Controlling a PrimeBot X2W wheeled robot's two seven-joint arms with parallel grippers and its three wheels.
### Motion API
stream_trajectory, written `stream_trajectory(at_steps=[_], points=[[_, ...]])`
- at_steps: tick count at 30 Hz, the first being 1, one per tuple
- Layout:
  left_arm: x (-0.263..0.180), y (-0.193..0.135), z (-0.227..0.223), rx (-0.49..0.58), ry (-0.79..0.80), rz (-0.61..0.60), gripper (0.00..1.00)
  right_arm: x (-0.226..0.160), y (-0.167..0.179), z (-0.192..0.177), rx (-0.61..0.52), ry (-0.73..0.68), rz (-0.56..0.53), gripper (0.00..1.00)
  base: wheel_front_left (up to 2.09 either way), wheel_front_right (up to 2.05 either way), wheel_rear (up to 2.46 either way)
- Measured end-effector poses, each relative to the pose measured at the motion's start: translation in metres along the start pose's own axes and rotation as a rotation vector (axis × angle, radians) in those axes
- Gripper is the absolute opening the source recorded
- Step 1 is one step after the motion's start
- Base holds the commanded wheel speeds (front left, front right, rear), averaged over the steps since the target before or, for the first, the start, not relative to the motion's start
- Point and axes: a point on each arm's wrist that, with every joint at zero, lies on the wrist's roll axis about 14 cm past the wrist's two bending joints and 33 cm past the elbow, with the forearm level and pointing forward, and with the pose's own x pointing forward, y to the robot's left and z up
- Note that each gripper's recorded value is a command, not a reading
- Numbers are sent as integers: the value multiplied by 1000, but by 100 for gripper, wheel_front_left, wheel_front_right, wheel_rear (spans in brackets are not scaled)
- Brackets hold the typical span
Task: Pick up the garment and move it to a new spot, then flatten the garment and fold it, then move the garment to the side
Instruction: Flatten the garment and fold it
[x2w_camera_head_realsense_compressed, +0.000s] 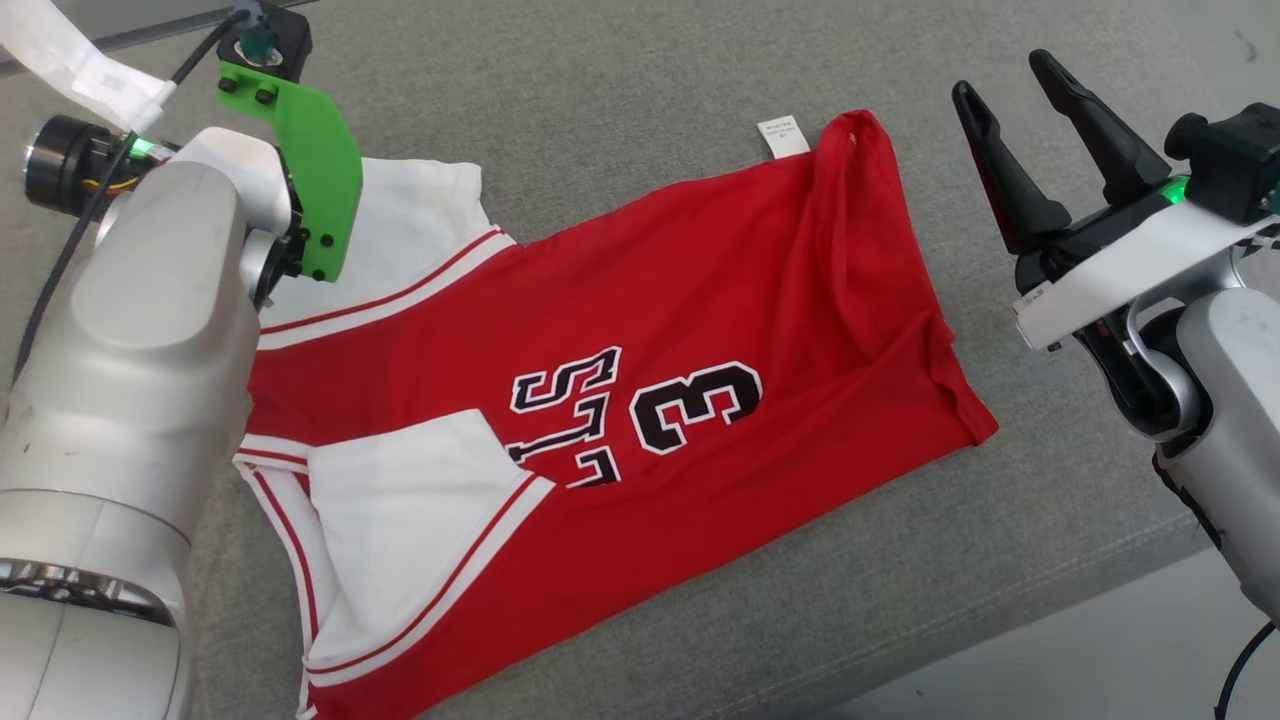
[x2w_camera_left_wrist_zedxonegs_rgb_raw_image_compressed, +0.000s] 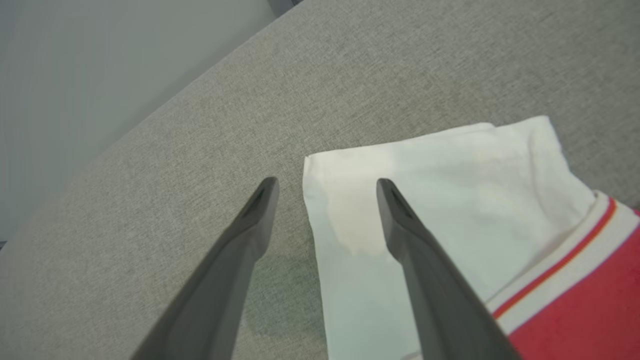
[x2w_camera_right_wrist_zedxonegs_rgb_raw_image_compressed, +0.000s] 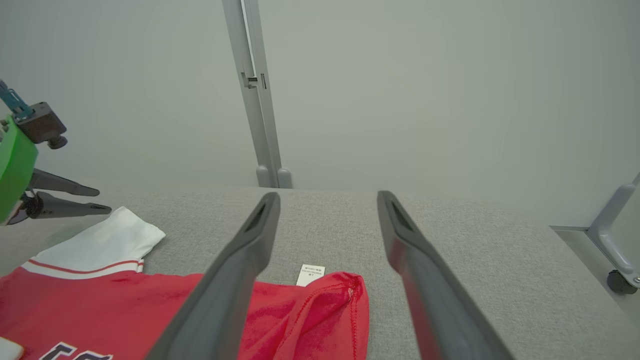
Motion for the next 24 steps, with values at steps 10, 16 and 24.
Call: stream_trajectory(at_steps=[10,16,24], points=[[33,1,-16,4,97,-6,100,-6,-14,-22,3,53,-26,100,0,0,0],[39,3,-16,-14,104,-3,100,-4,-18,-24,-1,57,-28,100,0,0,0],[42,-1,-25,-103,155,-14,0,1,-23,-28,-13,67,-29,100,0,0,0]])
